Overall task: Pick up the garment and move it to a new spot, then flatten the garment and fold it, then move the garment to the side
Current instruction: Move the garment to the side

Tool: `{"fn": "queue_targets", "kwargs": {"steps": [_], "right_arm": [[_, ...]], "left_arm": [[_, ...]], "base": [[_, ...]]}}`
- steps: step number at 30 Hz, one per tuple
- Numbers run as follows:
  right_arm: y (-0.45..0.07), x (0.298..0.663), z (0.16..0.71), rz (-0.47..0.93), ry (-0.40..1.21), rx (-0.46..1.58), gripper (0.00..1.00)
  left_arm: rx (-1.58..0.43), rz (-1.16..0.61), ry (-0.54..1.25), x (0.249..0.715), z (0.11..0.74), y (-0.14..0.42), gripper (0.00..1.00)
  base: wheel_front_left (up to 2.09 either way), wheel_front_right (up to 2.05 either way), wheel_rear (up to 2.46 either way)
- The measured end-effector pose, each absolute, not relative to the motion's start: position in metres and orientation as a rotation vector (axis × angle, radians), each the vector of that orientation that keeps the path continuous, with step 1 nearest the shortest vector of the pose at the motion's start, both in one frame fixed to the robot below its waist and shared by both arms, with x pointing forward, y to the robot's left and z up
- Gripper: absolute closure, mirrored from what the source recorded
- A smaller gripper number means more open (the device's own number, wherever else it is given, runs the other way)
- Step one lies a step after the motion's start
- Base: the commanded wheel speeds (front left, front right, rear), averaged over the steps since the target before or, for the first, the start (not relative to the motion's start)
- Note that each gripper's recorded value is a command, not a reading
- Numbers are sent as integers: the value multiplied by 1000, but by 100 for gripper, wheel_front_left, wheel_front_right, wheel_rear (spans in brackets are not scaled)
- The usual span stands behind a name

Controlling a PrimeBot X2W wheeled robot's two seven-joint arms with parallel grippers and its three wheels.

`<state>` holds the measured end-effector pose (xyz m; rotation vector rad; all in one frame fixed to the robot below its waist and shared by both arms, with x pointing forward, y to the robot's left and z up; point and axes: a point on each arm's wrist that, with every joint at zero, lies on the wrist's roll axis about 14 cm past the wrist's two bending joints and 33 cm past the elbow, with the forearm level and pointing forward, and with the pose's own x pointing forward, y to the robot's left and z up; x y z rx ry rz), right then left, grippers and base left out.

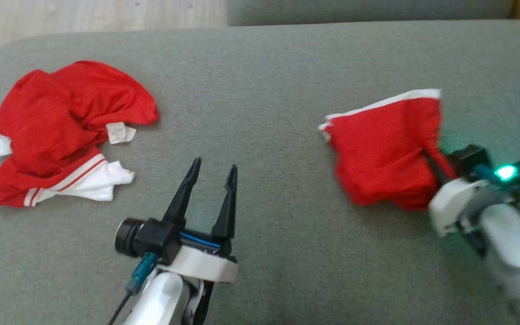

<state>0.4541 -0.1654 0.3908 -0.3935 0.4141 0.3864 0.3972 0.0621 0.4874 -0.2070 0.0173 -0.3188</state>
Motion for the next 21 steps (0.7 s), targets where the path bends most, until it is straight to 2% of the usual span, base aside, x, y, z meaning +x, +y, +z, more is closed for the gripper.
{"fn": "queue_targets", "kwargs": {"steps": [9,21], "right_arm": [[-284,471,393,238,533,-584,100],[-360,488,399,87,601,-677,100]], "left_arm": [[-215,-348,15,422,484,51,0],[-227,-311,26,436,475,63,0]], "base": [[0,0,0],[0,0,0]]}}
